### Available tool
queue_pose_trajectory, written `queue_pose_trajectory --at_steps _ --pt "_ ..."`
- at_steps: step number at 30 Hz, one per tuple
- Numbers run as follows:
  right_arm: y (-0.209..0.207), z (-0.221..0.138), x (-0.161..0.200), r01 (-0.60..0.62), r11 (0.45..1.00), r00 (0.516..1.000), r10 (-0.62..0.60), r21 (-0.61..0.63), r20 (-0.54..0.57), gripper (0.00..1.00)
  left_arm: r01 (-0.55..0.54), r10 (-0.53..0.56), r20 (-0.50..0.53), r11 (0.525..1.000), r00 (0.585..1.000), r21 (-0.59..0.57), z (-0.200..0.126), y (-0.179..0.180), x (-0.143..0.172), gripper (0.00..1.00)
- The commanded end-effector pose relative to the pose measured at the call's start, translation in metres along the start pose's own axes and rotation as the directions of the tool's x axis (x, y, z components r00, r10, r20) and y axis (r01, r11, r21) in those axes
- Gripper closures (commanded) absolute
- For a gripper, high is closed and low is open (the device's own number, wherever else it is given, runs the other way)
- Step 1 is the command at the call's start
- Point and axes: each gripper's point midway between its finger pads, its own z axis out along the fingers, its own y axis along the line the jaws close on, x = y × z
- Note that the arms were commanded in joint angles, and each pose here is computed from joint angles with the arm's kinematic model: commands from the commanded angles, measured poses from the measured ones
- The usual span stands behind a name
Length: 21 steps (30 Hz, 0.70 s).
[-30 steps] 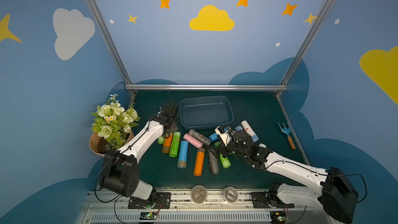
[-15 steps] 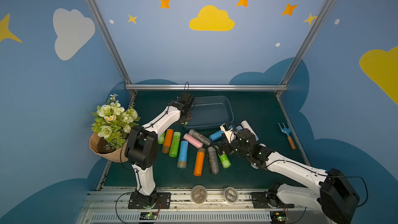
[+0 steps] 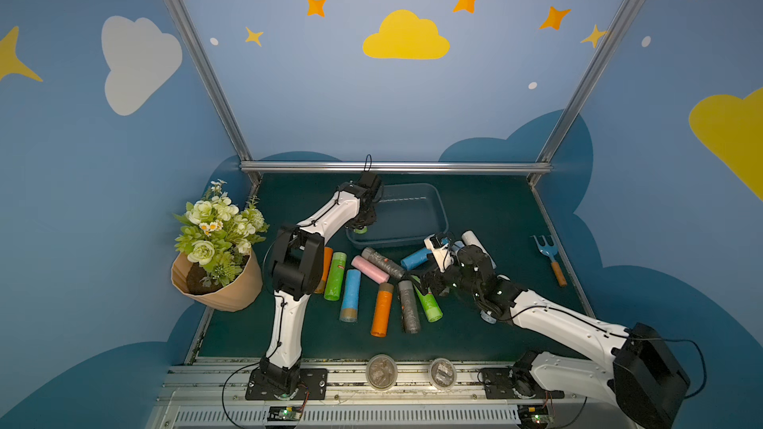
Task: Put the roll of trash bags into the storage box
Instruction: Place the roll of trash bags in the storage box.
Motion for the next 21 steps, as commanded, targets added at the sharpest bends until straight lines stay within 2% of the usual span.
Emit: queue_pose_trajectory --at_steps 1,6,21 --pt "0.002 -0.004 -0.006 0.001 1.000 1.000 -0.001 -0.011 0.029 0.04 -0.027 0.026 -0.021 0.999 0.999 -0.030 0.001 0.002 0.000 0.61" --pt "0.002 -0.006 -0.006 0.002 1.000 1.000 -0.001 -0.007 0.030 0.04 -0.039 0.037 -0.046 0.998 0.998 -0.044 0.014 -0.001 0.005 0.61" --pt "0.000 -0.006 -0.007 0.007 1.000 0.999 -0.007 0.000 0.031 0.04 -0.063 0.058 -0.049 0.993 0.997 -0.103 0.021 0.005 0.011 0.58"
